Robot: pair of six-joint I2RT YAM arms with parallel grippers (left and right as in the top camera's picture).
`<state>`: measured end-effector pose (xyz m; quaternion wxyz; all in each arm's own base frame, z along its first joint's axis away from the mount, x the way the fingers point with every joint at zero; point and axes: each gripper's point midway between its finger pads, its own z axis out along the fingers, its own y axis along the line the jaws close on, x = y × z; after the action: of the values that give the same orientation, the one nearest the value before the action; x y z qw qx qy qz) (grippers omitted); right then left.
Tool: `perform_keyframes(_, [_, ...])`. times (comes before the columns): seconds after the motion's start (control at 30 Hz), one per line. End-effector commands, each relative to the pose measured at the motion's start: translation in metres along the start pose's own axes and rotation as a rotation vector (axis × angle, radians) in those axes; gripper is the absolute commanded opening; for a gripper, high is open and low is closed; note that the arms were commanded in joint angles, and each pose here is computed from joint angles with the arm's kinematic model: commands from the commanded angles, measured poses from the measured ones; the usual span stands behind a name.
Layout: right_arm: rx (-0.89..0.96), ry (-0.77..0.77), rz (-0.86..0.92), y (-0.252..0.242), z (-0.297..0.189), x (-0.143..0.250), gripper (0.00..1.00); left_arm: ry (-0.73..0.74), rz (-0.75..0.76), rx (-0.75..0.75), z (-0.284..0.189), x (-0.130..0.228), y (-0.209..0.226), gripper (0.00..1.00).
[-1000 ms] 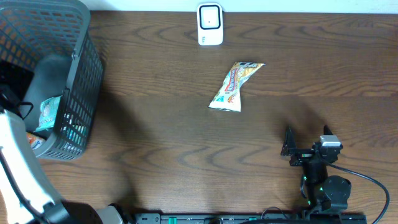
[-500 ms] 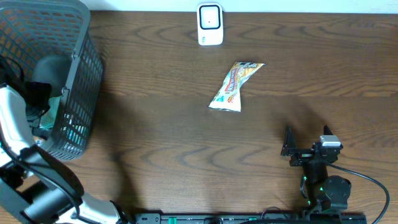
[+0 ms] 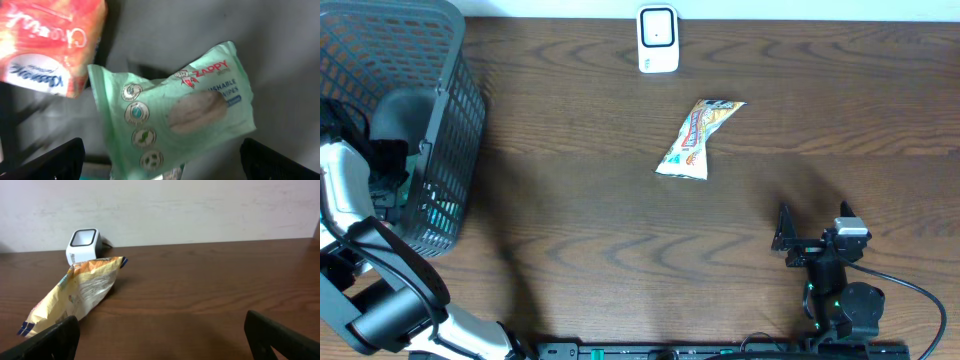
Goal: Scan the item barcode
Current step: 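Reach the left gripper into the basket and grasp the green wipes pack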
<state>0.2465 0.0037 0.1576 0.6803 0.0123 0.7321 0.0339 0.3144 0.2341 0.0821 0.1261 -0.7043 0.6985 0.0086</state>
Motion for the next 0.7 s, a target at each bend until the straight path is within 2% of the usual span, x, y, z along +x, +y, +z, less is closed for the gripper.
perform_keyframes(0.0, [-0.007, -0.001, -0.012, 0.002, 0.000, 0.000, 0.99, 0.009, 0.000, -0.031, 0.018, 0.003, 0.009, 0.98])
perform_keyframes(0.23, [-0.007, -0.001, -0.012, 0.002, 0.000, 0.000, 0.99, -0.018, 0.139, 0.010, 0.030, -0.004, -0.003, 0.98])
perform_keyframes(0.3, [-0.007, -0.001, -0.012, 0.002, 0.000, 0.000, 0.99, -0.026, 0.151, 0.020, 0.030, -0.006, -0.006, 0.85])
perform_keyframes(0.37, [-0.007, 0.000, -0.012, 0.002, 0.000, 0.000, 0.99, -0.029, 0.150, 0.023, 0.030, -0.007, -0.006, 0.60])
perform_keyframes(0.4, [-0.007, -0.001, -0.012, 0.002, 0.000, 0.000, 0.99, -0.028, 0.150, 0.023, 0.030, -0.006, -0.006, 0.53])
perform_keyframes(0.47, [-0.007, -0.001, -0.012, 0.002, 0.000, 0.000, 0.99, -0.028, 0.150, 0.023, 0.030, -0.006, -0.006, 0.49])
perform_keyframes(0.67, [-0.007, -0.001, -0.012, 0.002, 0.000, 0.000, 0.99, -0.029, 0.179, 0.022, 0.030, -0.006, -0.006, 0.49])
